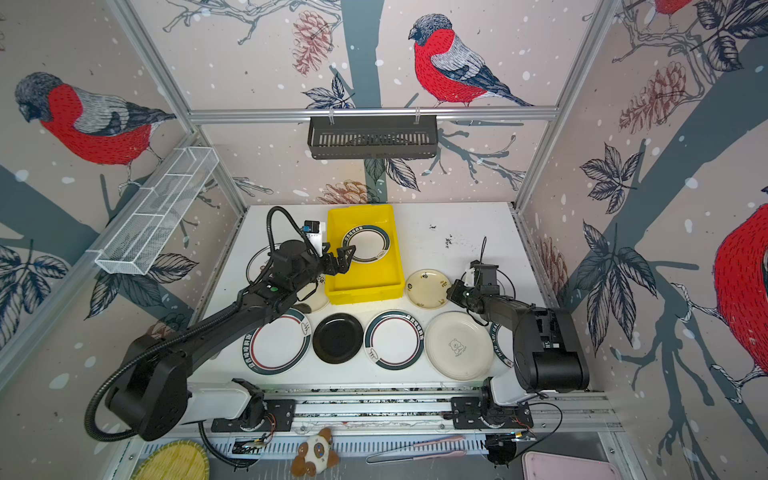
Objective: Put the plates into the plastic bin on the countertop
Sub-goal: 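Lift the cream plate upright toward the left gripper while the left gripper approaches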
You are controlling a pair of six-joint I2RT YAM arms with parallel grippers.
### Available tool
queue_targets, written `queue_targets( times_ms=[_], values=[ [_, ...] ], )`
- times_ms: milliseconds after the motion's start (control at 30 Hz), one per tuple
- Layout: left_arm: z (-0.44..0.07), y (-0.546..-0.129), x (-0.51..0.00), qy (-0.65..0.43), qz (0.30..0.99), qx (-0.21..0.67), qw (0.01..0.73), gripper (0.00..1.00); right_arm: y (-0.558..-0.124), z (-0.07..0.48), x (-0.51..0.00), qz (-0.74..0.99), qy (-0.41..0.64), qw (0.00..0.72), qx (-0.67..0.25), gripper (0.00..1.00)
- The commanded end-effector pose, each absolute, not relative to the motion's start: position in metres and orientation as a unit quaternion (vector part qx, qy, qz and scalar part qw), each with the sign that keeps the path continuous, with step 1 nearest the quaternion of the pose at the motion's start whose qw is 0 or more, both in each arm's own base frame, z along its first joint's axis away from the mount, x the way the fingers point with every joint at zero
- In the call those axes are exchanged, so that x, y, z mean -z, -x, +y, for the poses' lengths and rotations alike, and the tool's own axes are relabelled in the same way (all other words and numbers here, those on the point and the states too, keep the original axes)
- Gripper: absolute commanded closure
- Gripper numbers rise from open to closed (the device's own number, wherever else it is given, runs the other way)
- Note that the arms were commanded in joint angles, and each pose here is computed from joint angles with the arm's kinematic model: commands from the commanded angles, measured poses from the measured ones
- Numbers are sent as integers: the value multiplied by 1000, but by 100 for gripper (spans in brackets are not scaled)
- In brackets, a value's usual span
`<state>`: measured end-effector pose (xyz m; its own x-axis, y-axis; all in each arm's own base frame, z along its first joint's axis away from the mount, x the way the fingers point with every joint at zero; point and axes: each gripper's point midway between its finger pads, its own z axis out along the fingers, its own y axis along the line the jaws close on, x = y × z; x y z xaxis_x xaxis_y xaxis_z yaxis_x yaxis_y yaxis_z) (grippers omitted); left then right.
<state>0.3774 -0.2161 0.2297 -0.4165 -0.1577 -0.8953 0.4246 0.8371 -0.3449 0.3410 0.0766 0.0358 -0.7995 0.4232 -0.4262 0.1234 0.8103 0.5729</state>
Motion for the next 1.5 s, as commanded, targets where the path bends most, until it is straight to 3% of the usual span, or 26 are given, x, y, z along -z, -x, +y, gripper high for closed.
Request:
queue_targets(
  times_ms=[0,500,833,1167,1467],
  values=[
    [-215,-380,-237,-82,789,271,546,3,-346,72,-45,900,-169,297,-270,97],
    [-223,-374,-234,-86,785,301,535,3,-350,60,-136,845,-180,413,-287,98],
    [-261,-358,-241,-109,756,387,516,9,-337,92,-192,823,-118,445,-333,98],
    [-307,-350,-241,-114,726,494,464,25,-330,129,-212,810,-65,442,-380,98],
    [-320,-346,-234,-116,725,513,445,37,-329,136,-213,815,-45,451,-360,98]
  ],
)
